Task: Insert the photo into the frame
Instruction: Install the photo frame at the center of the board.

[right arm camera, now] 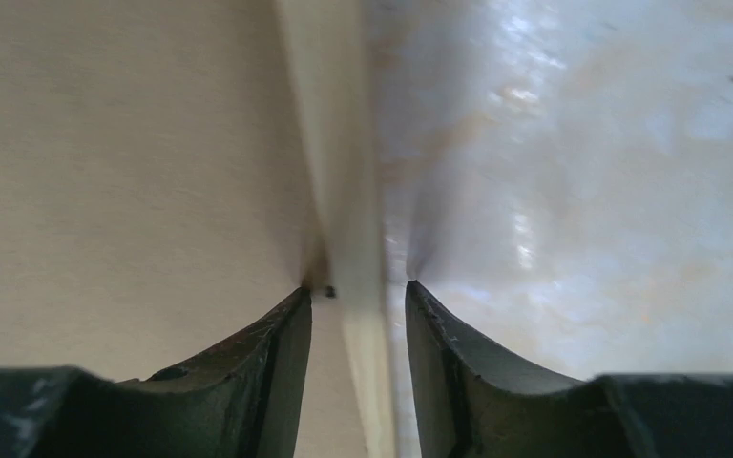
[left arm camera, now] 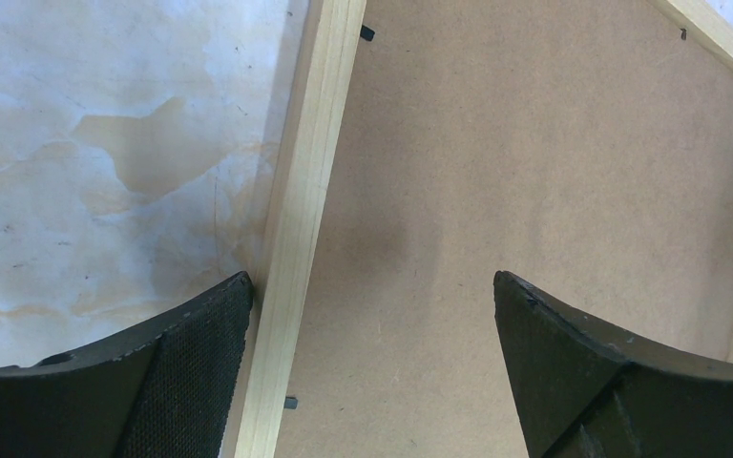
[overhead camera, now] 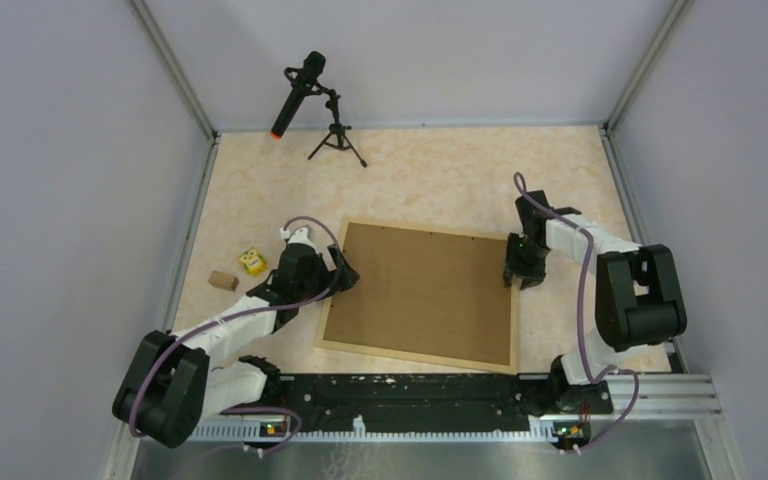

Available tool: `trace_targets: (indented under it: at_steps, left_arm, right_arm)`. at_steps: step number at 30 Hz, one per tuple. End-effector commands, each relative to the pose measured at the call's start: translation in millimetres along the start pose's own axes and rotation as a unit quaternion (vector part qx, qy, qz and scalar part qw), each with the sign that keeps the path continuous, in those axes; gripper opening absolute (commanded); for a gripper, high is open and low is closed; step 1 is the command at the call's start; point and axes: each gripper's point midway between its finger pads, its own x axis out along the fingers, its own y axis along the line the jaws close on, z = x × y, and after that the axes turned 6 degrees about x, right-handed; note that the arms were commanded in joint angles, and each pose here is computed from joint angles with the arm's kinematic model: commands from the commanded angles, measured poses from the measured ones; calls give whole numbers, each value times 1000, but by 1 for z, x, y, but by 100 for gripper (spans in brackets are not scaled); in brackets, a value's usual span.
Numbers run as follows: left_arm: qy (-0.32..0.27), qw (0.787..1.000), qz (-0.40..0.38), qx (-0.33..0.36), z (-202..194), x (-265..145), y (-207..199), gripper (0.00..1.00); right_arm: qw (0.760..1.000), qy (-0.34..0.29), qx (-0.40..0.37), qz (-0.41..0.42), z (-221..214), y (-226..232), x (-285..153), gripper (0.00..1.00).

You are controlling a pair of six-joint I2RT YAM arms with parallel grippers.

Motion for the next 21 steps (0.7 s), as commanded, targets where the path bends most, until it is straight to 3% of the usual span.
trace_targets:
  at_steps: [1, 5, 11, 12, 13, 14, 19, 21]
  left_arm:
    - [15, 1000, -13, 0, -8, 2, -3, 98]
    - [18, 1000, -13, -4, -8, 2, -2, 98]
    - [18, 1000, -15, -6, -9, 2, -2, 98]
    - [17, 1000, -15, -6, -8, 2, -2, 98]
    - [18, 1000, -15, -5, -9, 2, -2, 98]
    - [18, 1000, -15, -5, -9, 2, -1, 98]
    - [18, 1000, -16, -4, -8, 2, -2, 98]
    - [19, 1000, -16, -5, -9, 2, -2, 98]
  right_arm:
    - [996, -1, -34, 85, 6, 47, 19, 46]
    - [988, -40, -39, 143, 12, 70, -28, 60]
    - [995, -71, 20, 62, -18, 17, -52, 65]
    - [995, -73, 35, 51, -25, 8, -52, 71]
    - [995, -78, 49, 40, -31, 3, -54, 94]
    - [994, -88, 61, 29, -37, -2, -58, 98]
    - [990, -104, 93, 21, -64, -15, -63, 99]
    - [993, -83, 85, -2, -79, -27, -54, 99]
